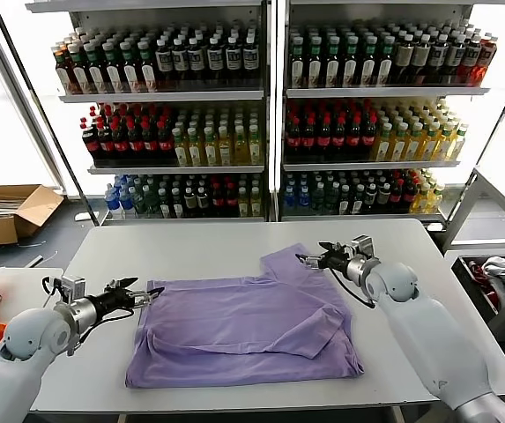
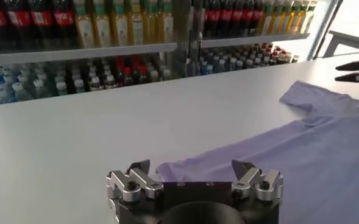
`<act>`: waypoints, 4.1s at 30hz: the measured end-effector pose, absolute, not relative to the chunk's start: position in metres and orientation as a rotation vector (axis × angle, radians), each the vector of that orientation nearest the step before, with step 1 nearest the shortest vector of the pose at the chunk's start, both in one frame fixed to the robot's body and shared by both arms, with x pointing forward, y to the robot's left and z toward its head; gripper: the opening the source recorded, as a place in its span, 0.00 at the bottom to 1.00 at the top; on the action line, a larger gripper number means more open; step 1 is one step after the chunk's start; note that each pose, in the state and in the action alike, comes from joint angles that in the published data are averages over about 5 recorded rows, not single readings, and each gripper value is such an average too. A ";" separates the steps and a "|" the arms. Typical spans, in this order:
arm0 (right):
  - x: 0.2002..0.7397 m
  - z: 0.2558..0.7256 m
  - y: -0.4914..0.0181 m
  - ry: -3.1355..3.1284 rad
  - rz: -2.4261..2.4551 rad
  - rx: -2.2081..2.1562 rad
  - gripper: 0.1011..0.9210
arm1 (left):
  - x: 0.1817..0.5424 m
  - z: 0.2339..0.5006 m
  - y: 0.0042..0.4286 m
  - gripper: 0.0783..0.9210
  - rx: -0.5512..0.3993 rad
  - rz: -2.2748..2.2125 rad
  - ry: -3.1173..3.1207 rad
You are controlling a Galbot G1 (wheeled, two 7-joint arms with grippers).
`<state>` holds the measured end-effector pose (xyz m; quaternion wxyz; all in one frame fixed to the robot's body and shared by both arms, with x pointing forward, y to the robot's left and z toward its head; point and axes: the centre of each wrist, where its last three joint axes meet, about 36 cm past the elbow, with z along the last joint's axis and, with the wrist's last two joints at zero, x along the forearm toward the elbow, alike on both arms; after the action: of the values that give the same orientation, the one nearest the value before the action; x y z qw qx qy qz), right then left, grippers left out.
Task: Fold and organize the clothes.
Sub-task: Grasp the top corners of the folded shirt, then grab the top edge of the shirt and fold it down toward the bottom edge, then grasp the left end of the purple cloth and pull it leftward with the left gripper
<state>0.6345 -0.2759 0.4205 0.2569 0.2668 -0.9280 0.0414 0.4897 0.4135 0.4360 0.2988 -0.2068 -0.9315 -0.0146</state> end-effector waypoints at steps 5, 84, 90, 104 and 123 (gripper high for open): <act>0.651 0.413 -0.266 -2.491 0.113 0.716 0.88 | 0.509 0.427 0.416 0.88 -0.526 -0.035 -2.460; 0.372 0.443 -0.315 -2.590 -0.232 0.705 0.01 | 0.344 0.459 0.373 0.01 -0.556 -0.252 -2.527; 0.345 0.434 -0.315 -2.552 -0.198 0.665 0.04 | 0.322 0.447 0.369 0.03 -0.554 -0.274 -2.472; 0.317 0.445 -0.328 -2.721 -0.149 0.570 0.51 | 0.310 0.461 0.374 0.48 -0.458 -0.293 -2.516; 0.273 0.423 -0.358 -3.041 -0.060 0.378 0.88 | 0.280 0.423 0.304 0.88 -0.058 0.110 -2.675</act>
<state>0.2731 -0.3583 0.4233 0.0384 0.1232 -0.9914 -0.0197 0.2795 0.3039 0.4232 0.2298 -0.0212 -0.9722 0.0399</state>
